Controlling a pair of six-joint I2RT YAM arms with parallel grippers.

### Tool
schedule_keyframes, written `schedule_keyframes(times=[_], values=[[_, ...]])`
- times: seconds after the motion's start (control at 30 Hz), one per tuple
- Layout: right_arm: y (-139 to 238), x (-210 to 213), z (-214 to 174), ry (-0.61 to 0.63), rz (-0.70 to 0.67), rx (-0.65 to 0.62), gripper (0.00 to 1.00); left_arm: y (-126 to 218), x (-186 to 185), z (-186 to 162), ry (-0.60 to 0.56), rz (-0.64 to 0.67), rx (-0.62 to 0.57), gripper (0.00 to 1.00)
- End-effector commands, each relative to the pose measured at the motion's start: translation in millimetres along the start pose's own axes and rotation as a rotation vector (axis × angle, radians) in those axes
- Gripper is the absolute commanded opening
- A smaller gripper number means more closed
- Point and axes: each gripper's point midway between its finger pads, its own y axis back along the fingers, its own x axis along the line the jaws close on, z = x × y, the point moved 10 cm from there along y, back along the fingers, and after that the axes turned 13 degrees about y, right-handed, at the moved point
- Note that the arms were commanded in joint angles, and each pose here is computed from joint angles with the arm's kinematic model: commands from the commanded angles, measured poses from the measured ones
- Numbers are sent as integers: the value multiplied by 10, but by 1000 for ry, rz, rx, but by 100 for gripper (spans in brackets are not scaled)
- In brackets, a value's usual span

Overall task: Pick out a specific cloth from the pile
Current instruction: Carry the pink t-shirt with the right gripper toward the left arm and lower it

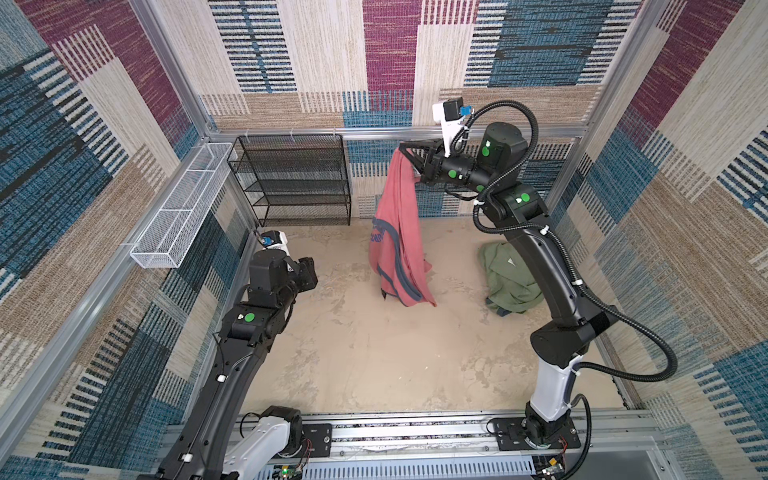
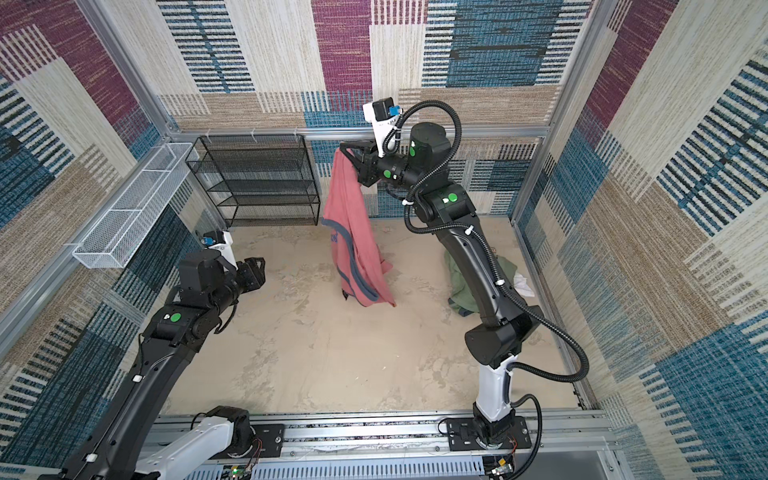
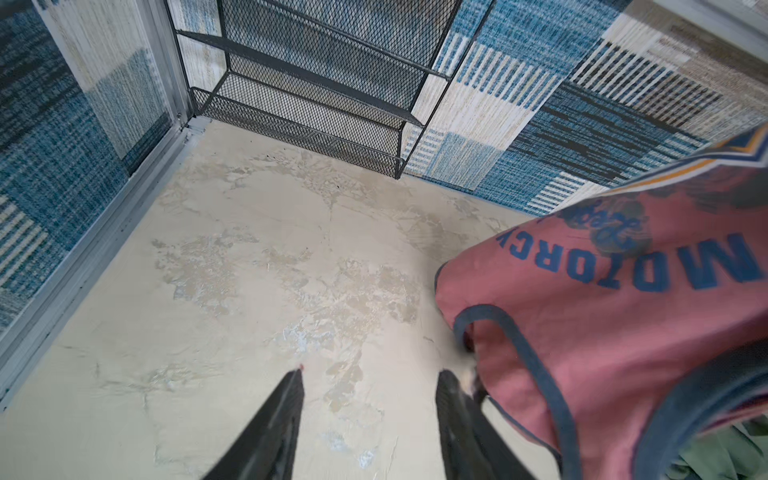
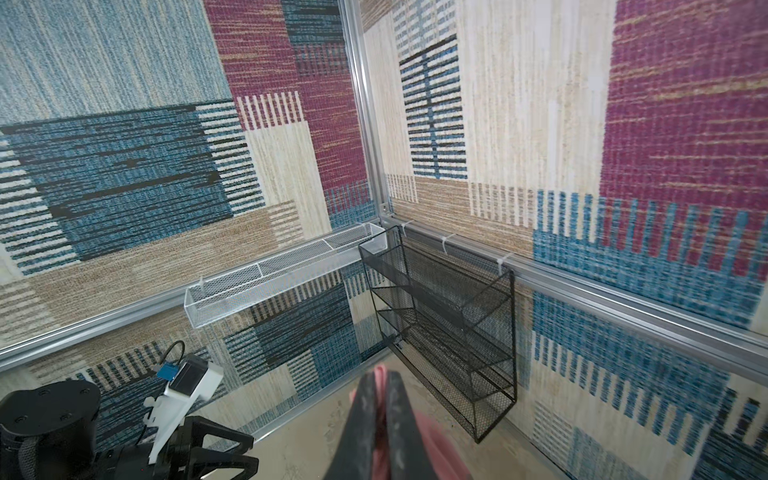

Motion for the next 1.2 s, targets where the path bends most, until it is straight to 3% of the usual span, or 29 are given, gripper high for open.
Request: schedule_keyframes(times=[0.0,0.3,0.63,1.17], values=[[-140,158,23,18,70,-28,0,107,64,-28,-32,58,19,55],[-671,540,-259,-6,191,-39,0,306,115,-55,-23,56,8,55],[-1221,807,-948,-104,290,45,0,471,168,-57,-48,83,-9,55],[-1732,1030,-1900,-272,373,137,0,703,219,-100,-38,83,12,54]])
